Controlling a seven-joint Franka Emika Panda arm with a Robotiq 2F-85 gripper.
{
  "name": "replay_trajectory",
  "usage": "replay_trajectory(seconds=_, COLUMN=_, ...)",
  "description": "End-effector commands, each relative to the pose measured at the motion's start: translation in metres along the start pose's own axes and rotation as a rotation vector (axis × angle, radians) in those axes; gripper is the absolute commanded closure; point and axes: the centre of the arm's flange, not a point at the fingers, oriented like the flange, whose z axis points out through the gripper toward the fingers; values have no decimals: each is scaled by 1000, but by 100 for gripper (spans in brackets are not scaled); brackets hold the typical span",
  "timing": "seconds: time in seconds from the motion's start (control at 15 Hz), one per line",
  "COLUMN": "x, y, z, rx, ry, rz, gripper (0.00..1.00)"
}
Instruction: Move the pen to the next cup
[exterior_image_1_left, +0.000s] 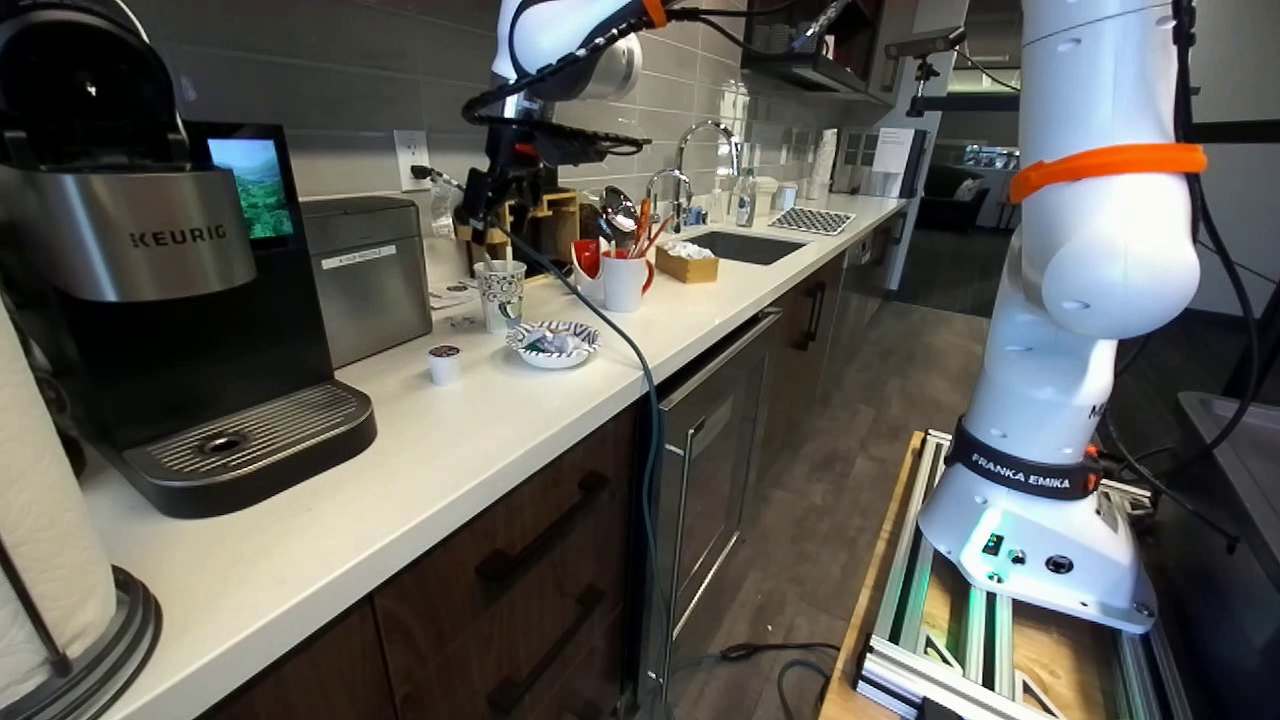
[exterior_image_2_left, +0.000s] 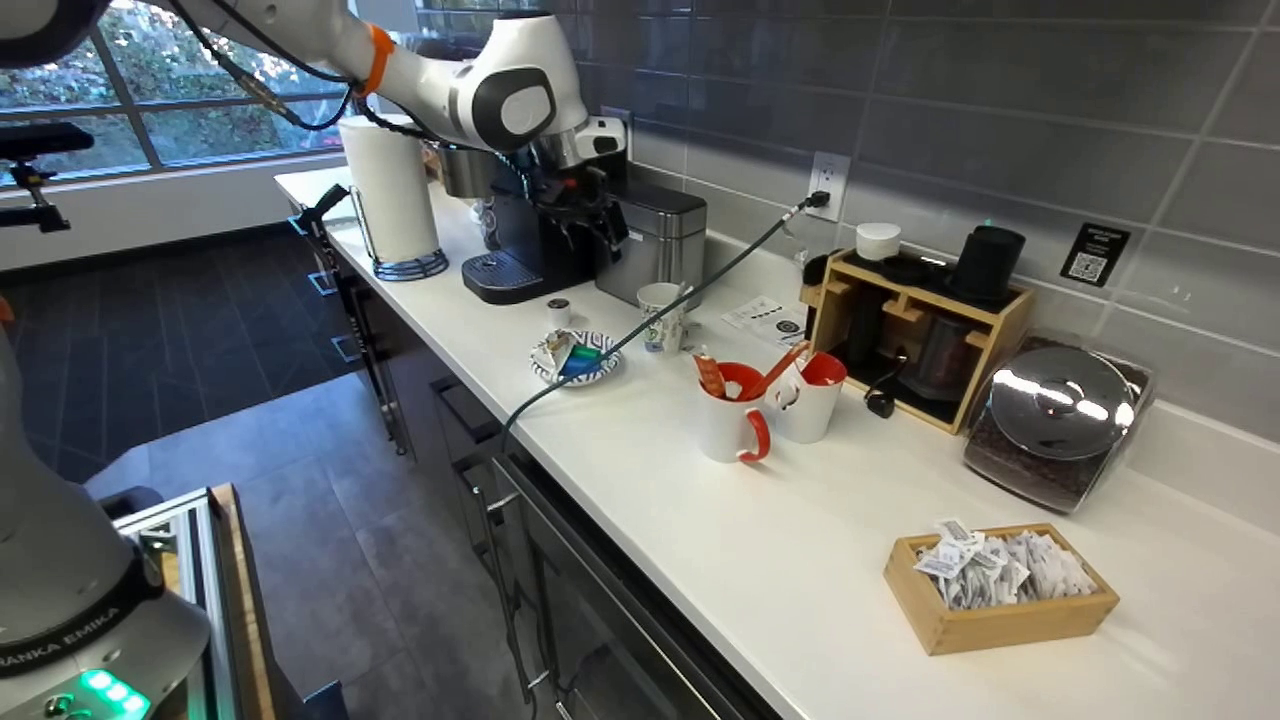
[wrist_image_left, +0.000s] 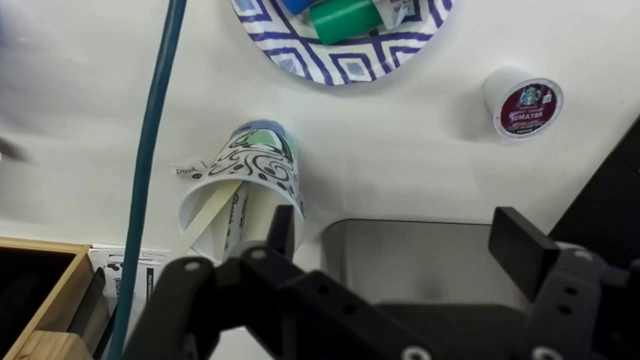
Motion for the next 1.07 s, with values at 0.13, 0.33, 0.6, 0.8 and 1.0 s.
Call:
replay_trajectory(seconds=0.13, x=7, y=0, z=2, rx=11, ry=38, rz=58, gripper=0)
replay_trajectory(seconds=0.33, x=15, y=8, z=25, rx=78, ry=96, rz=211, gripper=0)
replay_trajectory(seconds=0.6, x=26, y=36, z=61, rx=100, ry=175, rz=374, gripper=0)
replay_trajectory(seconds=0.8, x=27, y=65, z=73, rx=62, ry=235, rz=430, gripper=0)
replay_trajectory(seconds=1.0, x=29, y=83, z=70, rx=50, ry=279, rz=441, gripper=0)
